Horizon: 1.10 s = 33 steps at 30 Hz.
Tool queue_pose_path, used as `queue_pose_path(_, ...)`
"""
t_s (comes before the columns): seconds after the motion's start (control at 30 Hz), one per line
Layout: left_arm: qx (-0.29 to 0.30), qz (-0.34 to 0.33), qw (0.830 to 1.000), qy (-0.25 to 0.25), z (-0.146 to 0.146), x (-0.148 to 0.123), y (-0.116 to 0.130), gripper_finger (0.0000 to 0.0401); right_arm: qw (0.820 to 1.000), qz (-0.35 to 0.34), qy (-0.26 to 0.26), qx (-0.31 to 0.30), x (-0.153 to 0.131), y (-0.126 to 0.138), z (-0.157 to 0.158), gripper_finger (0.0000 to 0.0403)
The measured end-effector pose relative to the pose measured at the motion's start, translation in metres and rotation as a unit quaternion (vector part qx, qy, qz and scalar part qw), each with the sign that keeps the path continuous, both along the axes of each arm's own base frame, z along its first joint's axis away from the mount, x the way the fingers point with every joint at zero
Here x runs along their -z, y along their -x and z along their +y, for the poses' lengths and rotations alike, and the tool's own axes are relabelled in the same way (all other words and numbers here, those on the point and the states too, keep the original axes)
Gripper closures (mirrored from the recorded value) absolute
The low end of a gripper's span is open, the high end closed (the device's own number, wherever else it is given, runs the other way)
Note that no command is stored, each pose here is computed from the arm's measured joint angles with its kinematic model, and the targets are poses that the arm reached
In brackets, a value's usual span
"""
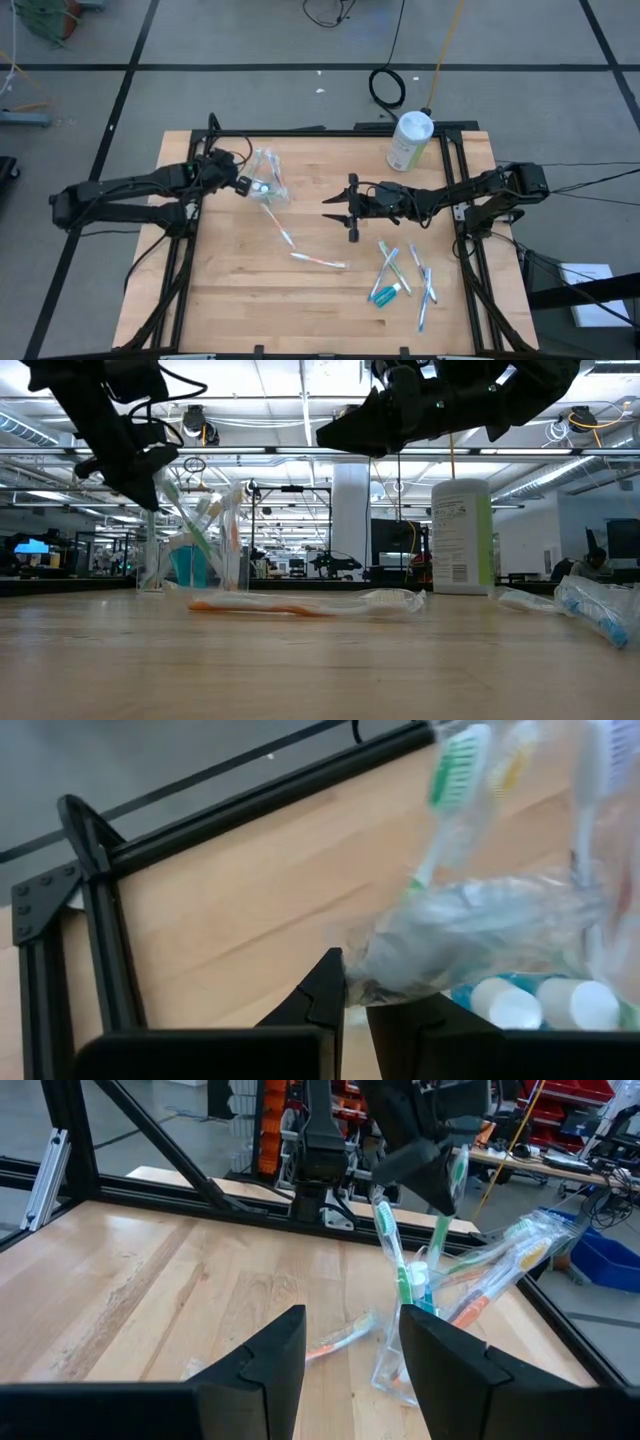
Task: Pick & Place toothbrushing station
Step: Put the green toothbrush into the transparent organizer, then adjust the toothbrushes in the transparent organizer
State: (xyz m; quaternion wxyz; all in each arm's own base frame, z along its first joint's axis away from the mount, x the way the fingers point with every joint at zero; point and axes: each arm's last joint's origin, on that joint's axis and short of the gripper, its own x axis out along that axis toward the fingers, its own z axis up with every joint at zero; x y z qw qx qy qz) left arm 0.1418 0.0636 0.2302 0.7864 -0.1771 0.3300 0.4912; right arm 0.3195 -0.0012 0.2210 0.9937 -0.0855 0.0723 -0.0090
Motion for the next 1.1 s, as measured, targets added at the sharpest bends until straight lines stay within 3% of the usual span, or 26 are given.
queue_pose_path(0.17,0.033,0.013,0.999,-0.005,0.004,0.004,-0.001,0.0353,1.0,-0.003,0.0,0.0,-0.001,0.0,0.0,0.0247)
queue_pose_path(0.4,0.067,0.008,0.997,-0.036,0.011,0.002,-0.005,0.0282,1.0,-0.011,0.001,0.0,-0.002,0.0,0.0,0.0248)
queue_pose_path(0.57,0.089,0.007,0.996,-0.031,0.011,0.001,-0.005,0.0236,1.0,-0.011,0.001,0.0,-0.002,0.0,0.0,0.0248)
queue_pose_path(0.93,0.134,-0.074,0.984,-0.094,0.002,-0.074,0.0,0.0201,1.0,-0.011,0.0,0.0,-0.002,0.0,0.0,0.0248)
queue_pose_path(1.1,0.224,-0.125,0.964,-0.069,-0.011,-0.089,0.0,0.0201,1.0,-0.005,-0.01,-0.001,-0.001,0.0,0.0,0.0248)
